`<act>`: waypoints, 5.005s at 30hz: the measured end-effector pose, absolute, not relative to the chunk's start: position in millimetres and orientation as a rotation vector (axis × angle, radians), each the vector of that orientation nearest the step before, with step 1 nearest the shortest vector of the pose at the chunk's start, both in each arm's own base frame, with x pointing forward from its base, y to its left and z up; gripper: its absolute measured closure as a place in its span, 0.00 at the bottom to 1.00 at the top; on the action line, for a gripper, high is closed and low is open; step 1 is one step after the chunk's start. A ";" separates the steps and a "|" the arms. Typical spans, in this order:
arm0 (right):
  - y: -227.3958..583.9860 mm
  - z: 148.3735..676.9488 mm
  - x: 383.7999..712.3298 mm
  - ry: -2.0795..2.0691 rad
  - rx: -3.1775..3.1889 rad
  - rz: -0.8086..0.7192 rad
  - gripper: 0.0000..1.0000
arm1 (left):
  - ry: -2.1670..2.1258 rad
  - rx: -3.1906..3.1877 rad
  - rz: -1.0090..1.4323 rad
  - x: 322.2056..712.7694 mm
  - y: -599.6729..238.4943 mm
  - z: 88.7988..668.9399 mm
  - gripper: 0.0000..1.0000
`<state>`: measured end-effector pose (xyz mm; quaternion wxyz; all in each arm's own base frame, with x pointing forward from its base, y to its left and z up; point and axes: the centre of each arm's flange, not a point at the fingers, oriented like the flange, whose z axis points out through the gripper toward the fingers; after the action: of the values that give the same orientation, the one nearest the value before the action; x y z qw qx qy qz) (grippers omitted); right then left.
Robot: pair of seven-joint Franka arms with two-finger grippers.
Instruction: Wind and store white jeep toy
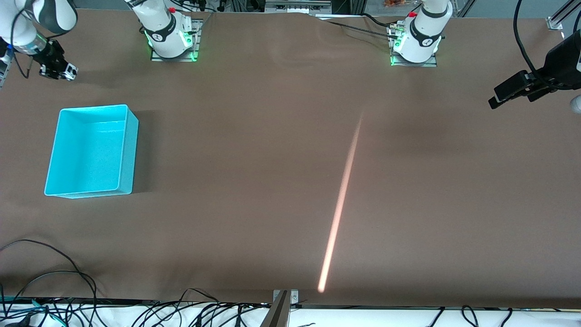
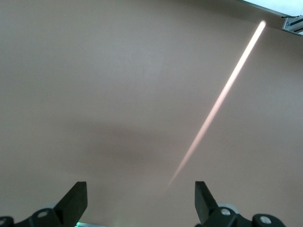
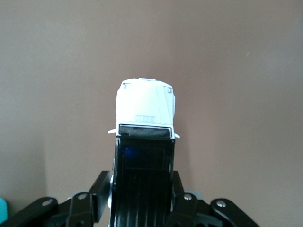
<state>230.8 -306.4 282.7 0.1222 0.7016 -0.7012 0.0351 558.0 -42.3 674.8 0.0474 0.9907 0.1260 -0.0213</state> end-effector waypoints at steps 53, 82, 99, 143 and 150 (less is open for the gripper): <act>-244.7 472.4 426.4 -1.065 3.105 -0.084 0.44 | 0.350 3.014 0.029 561.6 -33.7 688.5 0.00; -180.0 433.5 511.9 -0.369 3.244 0.020 0.44 | 0.361 3.033 0.074 546.8 6.2 707.5 0.00; -184.4 301.9 538.7 -0.307 3.237 0.004 0.44 | 0.381 3.035 0.031 549.4 13.8 693.7 0.00; -231.8 214.2 457.6 -0.390 3.208 -0.275 0.44 | 0.337 3.043 0.035 539.7 11.9 700.6 0.00; -244.7 201.9 447.8 -0.397 3.186 -0.322 0.44 | 0.338 3.044 0.003 543.0 12.5 690.5 0.00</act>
<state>447.8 -244.7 201.9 -0.0423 0.9865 -0.1229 -0.0996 543.0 12.5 690.5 0.0397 0.9931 0.1103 0.0009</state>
